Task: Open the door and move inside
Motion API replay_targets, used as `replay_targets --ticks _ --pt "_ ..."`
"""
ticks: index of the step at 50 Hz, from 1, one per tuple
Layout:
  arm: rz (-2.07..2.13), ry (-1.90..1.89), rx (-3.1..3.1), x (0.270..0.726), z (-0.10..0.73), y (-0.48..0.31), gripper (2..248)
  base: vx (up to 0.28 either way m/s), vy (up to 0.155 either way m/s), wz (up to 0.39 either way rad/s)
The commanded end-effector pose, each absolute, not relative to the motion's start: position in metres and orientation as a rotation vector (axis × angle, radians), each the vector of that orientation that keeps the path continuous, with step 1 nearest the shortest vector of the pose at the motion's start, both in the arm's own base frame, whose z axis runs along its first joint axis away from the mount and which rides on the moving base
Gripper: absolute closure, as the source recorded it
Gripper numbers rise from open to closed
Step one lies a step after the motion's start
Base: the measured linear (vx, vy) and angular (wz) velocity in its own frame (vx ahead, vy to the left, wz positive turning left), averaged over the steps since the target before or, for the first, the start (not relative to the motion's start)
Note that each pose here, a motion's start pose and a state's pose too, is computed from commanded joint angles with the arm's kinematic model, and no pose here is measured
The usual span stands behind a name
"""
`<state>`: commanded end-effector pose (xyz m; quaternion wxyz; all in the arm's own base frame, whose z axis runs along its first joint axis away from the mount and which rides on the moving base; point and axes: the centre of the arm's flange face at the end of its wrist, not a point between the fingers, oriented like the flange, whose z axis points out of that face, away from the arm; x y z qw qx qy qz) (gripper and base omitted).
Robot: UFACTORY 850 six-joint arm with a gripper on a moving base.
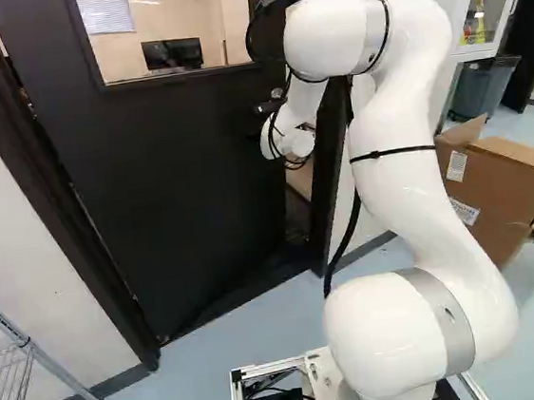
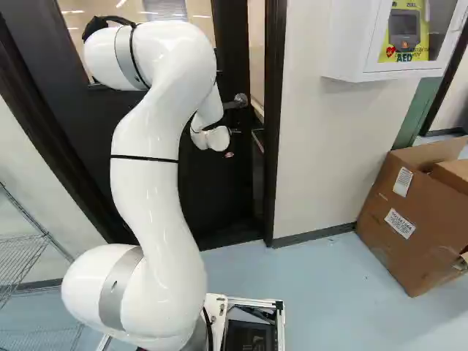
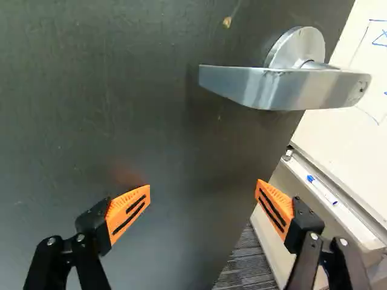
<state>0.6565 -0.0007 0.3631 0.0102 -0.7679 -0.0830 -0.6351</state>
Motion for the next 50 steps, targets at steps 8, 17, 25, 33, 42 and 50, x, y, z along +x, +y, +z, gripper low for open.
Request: replay_targets --ticks 8,17,25,33,42,50 --pt "-1.992 -0.249 -2.384 0.668 0.361 0.007 3 0.0 0.0 0.0" --pt "-2.002 -0.245 -2.367 0.68 0.359 0.017 3 0.0 0.0 0.0" --pt "-2.01 -0.245 -2.352 0.691 0.357 0.026 3 0.0 0.0 0.0" --pt "-2.018 -0.245 -2.336 0.701 0.354 0.034 3 0.0 0.0 0.0" --pt "-2.027 -0.245 -2.32 0.711 0.352 0.043 3 0.0 0.0 0.0" --pt "-2.029 -0.243 -2.316 0.714 0.352 0.046 3 0.0 0.0 0.0"
